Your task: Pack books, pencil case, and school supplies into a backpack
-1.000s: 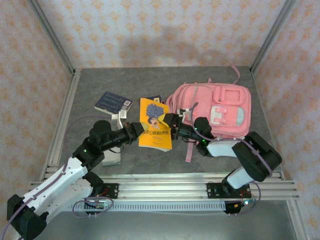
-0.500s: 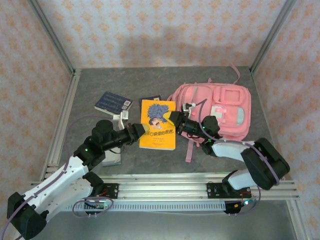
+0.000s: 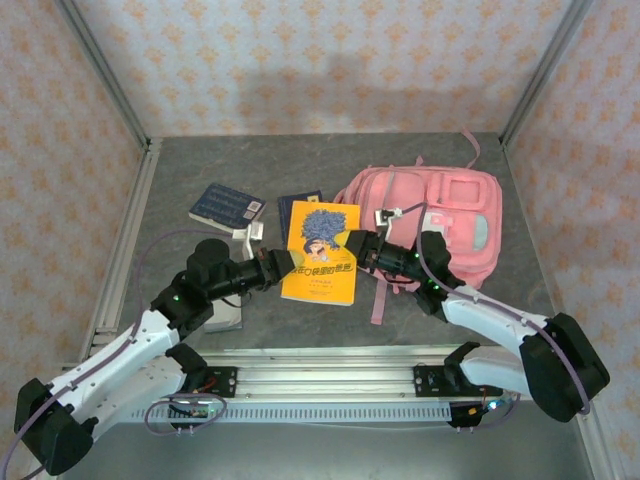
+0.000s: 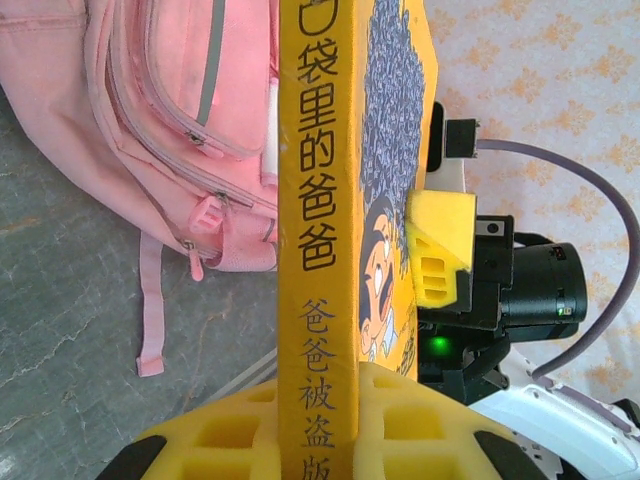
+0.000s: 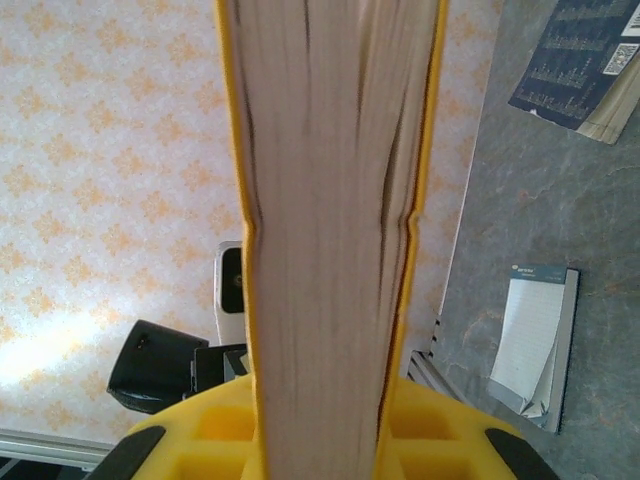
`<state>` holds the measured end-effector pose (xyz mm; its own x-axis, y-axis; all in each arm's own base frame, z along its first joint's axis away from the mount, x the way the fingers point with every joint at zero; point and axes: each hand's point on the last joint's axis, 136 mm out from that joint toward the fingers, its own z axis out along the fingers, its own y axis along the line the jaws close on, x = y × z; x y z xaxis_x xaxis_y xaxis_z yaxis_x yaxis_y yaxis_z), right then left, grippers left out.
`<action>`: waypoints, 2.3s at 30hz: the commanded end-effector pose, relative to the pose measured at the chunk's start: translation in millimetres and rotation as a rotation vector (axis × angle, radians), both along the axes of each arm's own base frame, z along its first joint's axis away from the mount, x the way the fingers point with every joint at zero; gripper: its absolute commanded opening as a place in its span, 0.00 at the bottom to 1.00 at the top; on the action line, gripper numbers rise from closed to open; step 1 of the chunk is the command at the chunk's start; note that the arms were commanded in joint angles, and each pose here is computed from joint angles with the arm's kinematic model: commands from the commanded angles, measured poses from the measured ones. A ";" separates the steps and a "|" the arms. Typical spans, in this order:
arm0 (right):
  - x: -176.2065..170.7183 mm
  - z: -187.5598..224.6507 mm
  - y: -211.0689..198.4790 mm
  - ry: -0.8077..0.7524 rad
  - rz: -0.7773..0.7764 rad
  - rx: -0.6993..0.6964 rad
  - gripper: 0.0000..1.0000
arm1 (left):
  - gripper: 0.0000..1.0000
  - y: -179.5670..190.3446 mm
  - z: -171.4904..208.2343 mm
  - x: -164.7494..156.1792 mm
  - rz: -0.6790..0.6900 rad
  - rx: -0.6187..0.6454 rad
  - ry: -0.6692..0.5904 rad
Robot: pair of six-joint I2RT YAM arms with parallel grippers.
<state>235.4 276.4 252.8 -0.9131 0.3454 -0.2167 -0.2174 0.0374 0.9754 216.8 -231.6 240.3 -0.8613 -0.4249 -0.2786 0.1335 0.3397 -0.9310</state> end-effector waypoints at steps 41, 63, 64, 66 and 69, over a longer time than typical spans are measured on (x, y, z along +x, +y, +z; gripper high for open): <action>22.5 65.0 -94.9 0.030 -0.702 0.248 0.00 | 0.99 -6.8 21.7 10.9 0.212 -0.135 -0.150; 23.6 63.1 -92.3 0.038 -0.690 0.304 0.00 | 0.69 -68.3 41.8 35.5 0.229 -0.155 -0.171; 23.9 62.3 -92.6 0.041 -0.693 0.304 0.00 | 0.65 -69.9 42.7 36.4 0.229 -0.161 -0.169; 25.1 61.4 -92.9 0.042 -0.698 0.305 0.00 | 0.57 -75.7 44.1 38.5 0.223 -0.177 -0.159; 26.4 56.9 -91.9 0.052 -0.700 0.309 0.00 | 0.50 -84.9 43.0 41.0 0.214 -0.198 -0.131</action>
<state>265.9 189.5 279.4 -0.4739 0.8797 -0.0385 -0.1120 -0.0168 0.9936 253.0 -309.9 259.7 -0.7264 -0.6130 -0.3109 0.1851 0.2611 -0.9474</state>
